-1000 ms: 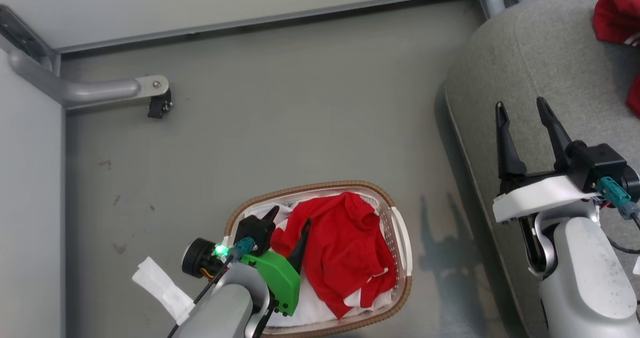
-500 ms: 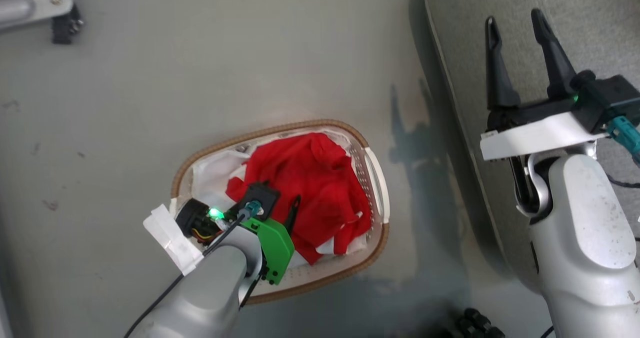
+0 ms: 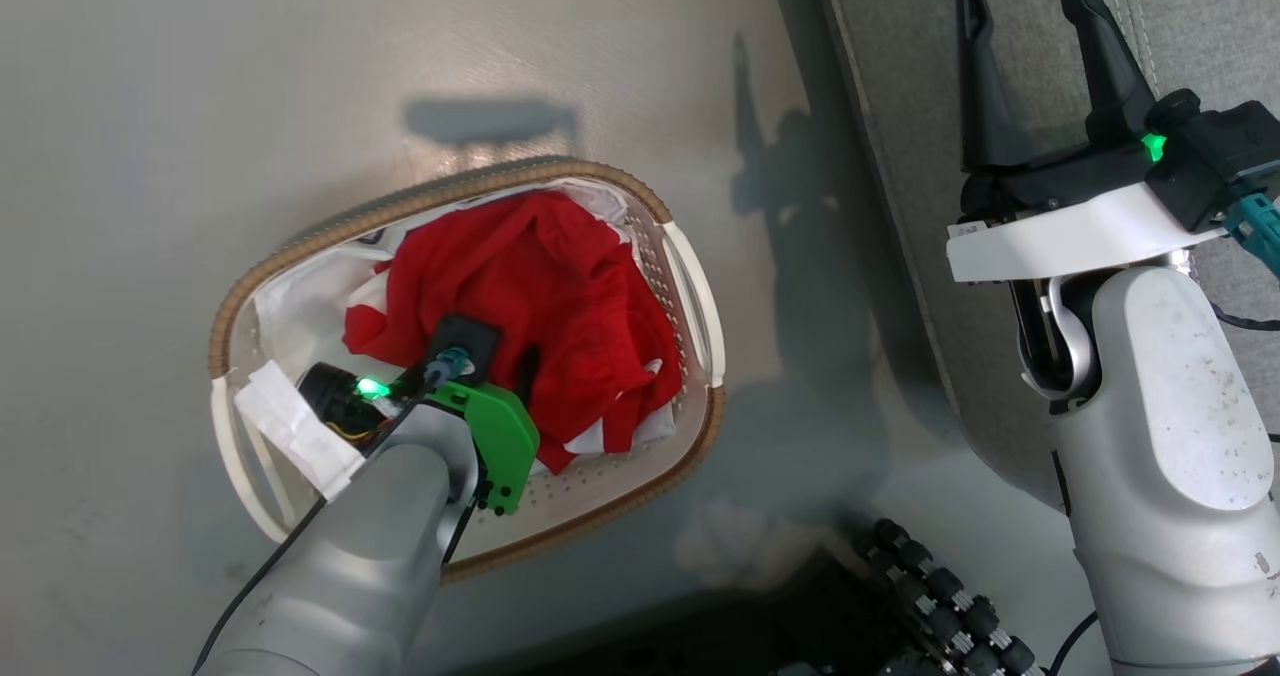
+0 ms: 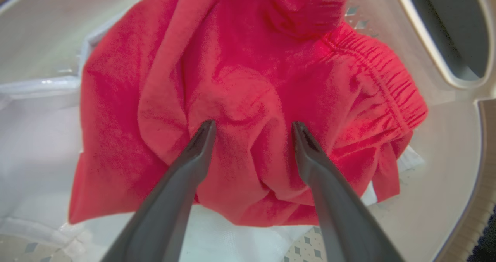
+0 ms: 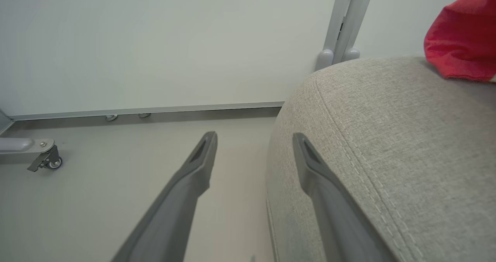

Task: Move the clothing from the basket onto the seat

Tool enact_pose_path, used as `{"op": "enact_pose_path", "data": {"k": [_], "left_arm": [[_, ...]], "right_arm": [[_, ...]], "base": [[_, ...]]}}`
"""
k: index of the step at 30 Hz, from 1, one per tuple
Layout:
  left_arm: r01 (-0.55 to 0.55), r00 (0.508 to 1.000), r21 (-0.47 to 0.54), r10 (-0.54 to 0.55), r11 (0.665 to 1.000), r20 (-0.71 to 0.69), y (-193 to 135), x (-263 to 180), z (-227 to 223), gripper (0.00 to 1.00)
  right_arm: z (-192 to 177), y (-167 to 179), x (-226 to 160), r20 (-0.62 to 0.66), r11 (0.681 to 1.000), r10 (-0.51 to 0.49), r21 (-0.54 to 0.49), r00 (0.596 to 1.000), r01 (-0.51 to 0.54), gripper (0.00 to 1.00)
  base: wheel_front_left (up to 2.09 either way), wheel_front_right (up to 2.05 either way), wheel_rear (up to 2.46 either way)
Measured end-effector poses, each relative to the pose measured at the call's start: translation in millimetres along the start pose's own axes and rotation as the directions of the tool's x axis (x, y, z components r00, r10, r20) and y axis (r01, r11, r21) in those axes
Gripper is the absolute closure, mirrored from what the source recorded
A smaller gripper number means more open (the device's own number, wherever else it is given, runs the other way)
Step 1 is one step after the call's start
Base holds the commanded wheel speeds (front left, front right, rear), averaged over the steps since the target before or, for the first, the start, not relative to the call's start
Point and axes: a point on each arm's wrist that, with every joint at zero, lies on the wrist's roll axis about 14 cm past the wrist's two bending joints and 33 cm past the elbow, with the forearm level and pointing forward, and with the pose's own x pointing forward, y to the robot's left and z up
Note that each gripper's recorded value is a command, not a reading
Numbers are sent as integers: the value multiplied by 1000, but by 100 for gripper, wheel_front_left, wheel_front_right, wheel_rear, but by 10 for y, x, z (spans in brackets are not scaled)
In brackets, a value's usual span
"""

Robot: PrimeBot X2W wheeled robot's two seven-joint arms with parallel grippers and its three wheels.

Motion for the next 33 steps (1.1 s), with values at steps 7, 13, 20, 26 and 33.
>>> {"op": "enact_pose_path", "data": {"k": [7,13,20,26,33], "left_arm": [[-29,997,-48,25,998,-74,56,136,-206,0],[-33,991,-67,24,997,-131,63,162,-322,51],[-35,992,-72,26,997,-126,80,154,-292,100],[-21,998,-50,19,999,-53,64,92,-101,100],[-9,998,-8,9,1000,55,20,-79,215,100]], "right_arm": [[-111,-110,-17,-25,999,-21,-25,999,20,0],[-161,-114,-15,-35,999,-20,-32,999,18,0],[-182,-91,0,-38,999,-13,-40,999,12,0],[-102,-51,10,-23,999,-5,-46,1000,4,0],[61,6,-60,-2,999,3,-50,1000,-3,0]], "base": [[0,0,0],[0,0,0],[0,0,0],[0,0,0],[0,0,0]]}}
